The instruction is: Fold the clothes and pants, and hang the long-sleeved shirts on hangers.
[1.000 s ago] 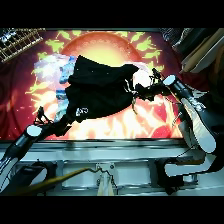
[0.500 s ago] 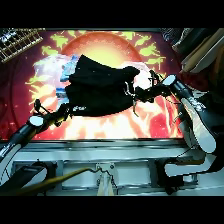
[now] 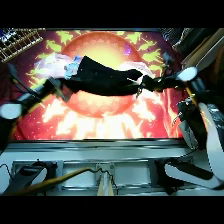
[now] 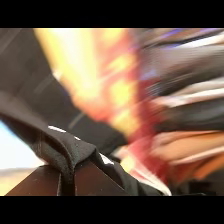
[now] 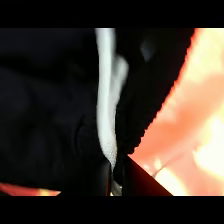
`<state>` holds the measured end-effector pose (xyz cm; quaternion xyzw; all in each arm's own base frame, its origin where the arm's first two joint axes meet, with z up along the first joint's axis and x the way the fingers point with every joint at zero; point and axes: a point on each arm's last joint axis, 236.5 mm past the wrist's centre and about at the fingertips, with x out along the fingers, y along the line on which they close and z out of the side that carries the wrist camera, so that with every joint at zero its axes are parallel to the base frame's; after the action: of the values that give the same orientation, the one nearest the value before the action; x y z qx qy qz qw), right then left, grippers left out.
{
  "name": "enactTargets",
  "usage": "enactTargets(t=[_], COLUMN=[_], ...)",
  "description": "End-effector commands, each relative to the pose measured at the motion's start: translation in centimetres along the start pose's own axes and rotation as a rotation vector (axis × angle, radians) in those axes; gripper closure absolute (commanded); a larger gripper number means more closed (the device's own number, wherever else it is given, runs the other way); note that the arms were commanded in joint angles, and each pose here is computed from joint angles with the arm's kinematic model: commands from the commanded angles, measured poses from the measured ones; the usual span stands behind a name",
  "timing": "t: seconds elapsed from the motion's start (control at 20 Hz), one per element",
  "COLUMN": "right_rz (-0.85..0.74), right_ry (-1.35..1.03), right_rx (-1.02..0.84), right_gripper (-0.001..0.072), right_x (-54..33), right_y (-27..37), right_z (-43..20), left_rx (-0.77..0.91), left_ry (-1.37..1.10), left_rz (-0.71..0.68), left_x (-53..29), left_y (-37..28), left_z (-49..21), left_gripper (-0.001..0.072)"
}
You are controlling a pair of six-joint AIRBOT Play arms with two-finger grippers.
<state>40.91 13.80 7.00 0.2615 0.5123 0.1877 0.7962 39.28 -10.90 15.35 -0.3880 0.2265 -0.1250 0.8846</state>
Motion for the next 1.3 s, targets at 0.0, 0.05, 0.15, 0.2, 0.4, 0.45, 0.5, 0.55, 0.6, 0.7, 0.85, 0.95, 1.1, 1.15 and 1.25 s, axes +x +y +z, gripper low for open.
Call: enactTargets(t=[0.0,0.05,0.15,0.2,0.4,0.45,0.5,0.55,0.6,0.7,0.85,0.95,1.1,1.15,1.25], right_rz=[0.078,0.100,0.132,0.147,0.189,0.193,0.195,0.195,0.197,0.208,0.174,0.081,-0.054,-0.080,-0.108], right_ry=[-0.240,-0.309,-0.434,-0.481,-0.550,-0.544,-0.533,-0.522,-0.516,-0.525,-0.536,-0.523,-0.434,-0.391,-0.345], right_rx=[-0.147,-0.197,-0.300,-0.348,-0.456,-0.461,-0.469,-0.461,-0.446,-0.417,-0.357,-0.313,-0.215,-0.176,-0.104], right_gripper=[0.0658,0.0658,0.0658,0.0658,0.0658,0.0658,0.0658,0.0658,0.0657,0.0658,0.0658,0.0658,0.0658,0.0658,0.0658], right_x=[-8.9,-11.9,-17.9,-20.6,-27.5,-28.4,-29.2,-29.8,-30.5,-31.6,-31.7,-30.2,-25.6,-23.2,-18.3], right_y=[7.3,9.6,13.7,15.6,19.6,20.0,20.2,20.3,20.3,20.5,19.5,17.0,11.9,10.2,7.1], right_z=[3.6,4.2,4.1,3.3,-2.6,-4.3,-6.1,-7.5,-9.0,-10.8,-10.3,-8.3,-5.0,-3.7,-0.6], left_rx=[0.316,0.377,0.460,0.501,0.609,0.628,0.639,0.654,0.677,0.736,0.775,0.764,0.715,0.692,0.641], left_ry=[-0.282,-0.359,-0.479,-0.530,-0.694,-0.722,-0.739,-0.752,-0.760,-0.767,-0.719,-0.630,-0.453,-0.378,-0.234], left_rz=[-0.221,-0.274,-0.346,-0.364,-0.433,-0.451,-0.470,-0.484,-0.484,-0.445,-0.370,-0.326,-0.237,-0.198,-0.118], left_x=[-8.8,-11.9,-17.5,-19.9,-28.7,-30.7,-32.2,-33.6,-34.5,-34.9,-31.9,-27.5,-18.1,-14.0,-6.3], left_y=[-12.4,-15.6,-20.1,-21.5,-25.5,-26.2,-26.6,-26.9,-27.0,-26.6,-25.3,-24.1,-20.5,-18.6,-14.0], left_z=[8.6,10.2,12.1,12.6,12.8,12.3,11.8,11.2,10.6,10.2,10.8,11.4,12.2,12.1,11.3], left_gripper=[0.0684,0.0685,0.0685,0.0685,0.0685,0.0685,0.0685,0.0685,0.0685,0.0685,0.0685,0.0685,0.0685,0.0685,0.0686])
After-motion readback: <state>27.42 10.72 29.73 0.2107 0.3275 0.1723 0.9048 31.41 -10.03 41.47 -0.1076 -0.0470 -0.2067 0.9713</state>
